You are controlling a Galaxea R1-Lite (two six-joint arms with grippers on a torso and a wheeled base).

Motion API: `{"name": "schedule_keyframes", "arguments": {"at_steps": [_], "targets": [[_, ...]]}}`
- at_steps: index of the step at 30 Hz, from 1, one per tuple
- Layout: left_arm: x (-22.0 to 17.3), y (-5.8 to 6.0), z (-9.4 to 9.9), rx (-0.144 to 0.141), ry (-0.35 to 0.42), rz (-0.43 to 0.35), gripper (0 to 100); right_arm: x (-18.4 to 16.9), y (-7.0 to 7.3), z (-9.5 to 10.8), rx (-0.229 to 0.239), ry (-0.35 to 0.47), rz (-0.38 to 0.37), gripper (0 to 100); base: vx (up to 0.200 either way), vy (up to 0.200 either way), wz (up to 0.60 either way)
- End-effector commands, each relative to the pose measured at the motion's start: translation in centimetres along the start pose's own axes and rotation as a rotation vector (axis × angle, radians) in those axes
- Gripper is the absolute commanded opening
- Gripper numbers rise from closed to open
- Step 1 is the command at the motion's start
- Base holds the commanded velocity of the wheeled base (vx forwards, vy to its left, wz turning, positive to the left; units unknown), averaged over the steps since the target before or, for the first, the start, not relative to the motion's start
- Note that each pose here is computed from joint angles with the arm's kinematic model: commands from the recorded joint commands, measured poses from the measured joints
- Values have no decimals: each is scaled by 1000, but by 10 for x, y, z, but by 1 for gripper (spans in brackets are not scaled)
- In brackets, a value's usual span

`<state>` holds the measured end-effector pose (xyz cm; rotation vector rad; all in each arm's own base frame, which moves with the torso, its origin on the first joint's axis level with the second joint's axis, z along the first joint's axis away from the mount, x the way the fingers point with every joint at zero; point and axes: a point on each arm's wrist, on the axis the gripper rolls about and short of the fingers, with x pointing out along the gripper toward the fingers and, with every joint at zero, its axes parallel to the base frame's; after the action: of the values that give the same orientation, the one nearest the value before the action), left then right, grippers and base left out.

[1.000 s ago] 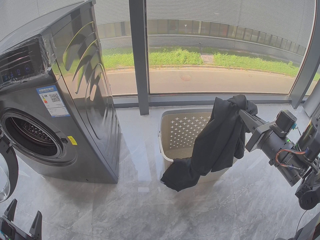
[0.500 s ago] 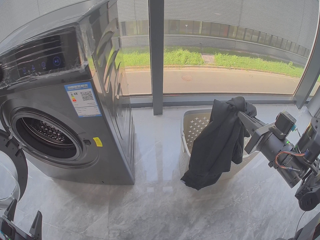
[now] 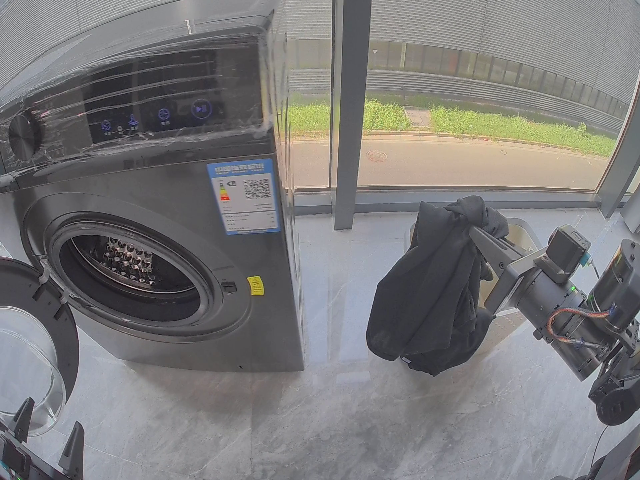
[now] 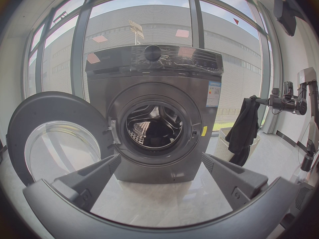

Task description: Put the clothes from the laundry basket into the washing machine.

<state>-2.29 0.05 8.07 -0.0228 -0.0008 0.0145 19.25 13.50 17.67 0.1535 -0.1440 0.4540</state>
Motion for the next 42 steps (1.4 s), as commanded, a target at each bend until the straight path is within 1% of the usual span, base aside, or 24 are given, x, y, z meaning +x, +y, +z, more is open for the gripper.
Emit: {"name": "schedule_keyframes", "arguments": {"at_steps": [1, 18, 24, 42], "targets": [[0, 0, -4, 0, -1, -1, 100, 0, 1, 0, 1, 2, 4, 0, -200, 0, 0], [0, 0, -4, 0, -1, -1, 100, -2, 1, -3, -1, 15, 4, 0, -200, 0, 0], [0, 0, -4, 0, -1, -1, 100, -2, 1, -4, -1, 18, 6, 0, 0, 0, 0], [0, 0, -4, 0, -2, -2, 100, -3, 1, -5, 0, 20, 7, 0, 0, 200, 0]]}}
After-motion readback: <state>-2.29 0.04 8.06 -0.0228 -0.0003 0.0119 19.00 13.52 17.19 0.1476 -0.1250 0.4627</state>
